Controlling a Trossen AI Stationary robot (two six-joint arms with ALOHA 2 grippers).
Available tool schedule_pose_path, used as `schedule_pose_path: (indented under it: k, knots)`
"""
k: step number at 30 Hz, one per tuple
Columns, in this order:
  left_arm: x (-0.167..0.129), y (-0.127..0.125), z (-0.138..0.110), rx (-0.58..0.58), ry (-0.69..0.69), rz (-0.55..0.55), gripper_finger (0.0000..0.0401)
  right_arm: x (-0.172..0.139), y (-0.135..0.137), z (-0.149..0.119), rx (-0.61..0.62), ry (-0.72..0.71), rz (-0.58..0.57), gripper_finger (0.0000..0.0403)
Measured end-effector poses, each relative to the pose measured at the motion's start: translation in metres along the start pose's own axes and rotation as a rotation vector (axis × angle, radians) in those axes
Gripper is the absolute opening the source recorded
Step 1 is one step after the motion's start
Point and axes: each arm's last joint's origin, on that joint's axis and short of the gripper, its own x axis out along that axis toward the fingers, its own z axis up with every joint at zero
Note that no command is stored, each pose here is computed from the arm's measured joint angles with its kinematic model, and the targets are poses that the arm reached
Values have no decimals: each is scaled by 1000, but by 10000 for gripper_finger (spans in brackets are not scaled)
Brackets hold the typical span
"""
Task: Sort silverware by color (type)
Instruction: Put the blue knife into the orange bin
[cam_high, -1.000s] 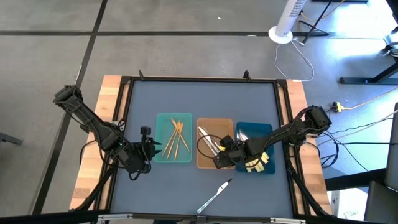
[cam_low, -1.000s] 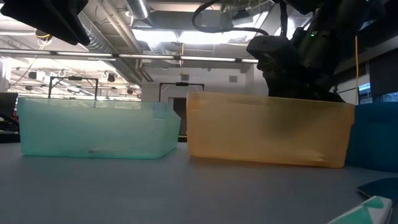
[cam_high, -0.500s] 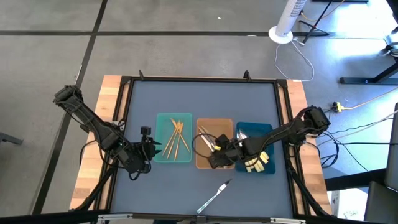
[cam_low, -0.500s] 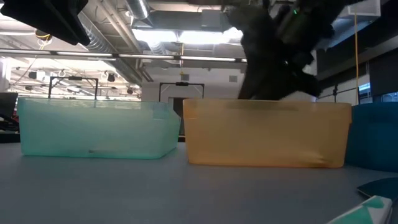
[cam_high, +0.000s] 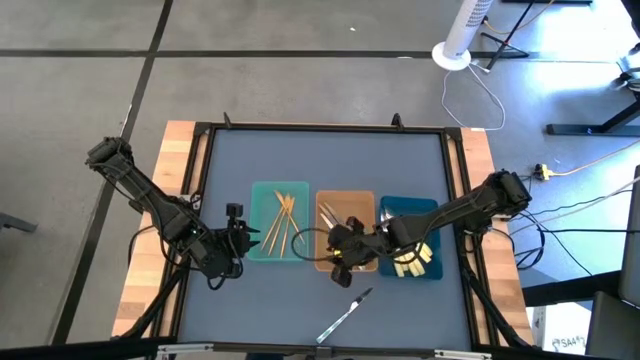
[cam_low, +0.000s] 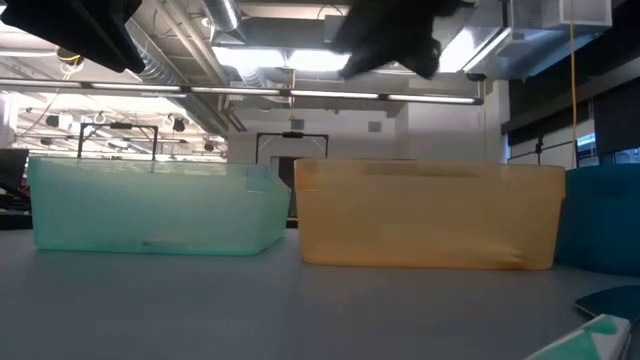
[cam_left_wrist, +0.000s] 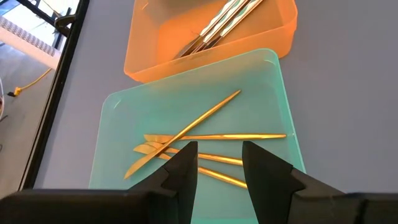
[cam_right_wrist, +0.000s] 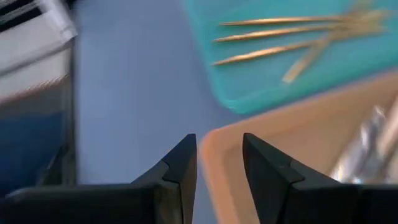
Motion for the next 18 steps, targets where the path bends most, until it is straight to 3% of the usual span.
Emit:
schedule_pose_path:
  k: [4, 9, 18]
  knots:
    - [0, 0, 0, 0, 0, 0, 120, -5, 8, 6, -126, 40, 133, 117]
    - [0, 0, 0, 0, 0, 0, 120, -7, 16, 1, -164, 99, 249, 117]
    - [0, -1, 3, -23, -25, -7, 120, -21, 62, -37, -383, 156, 403, 117]
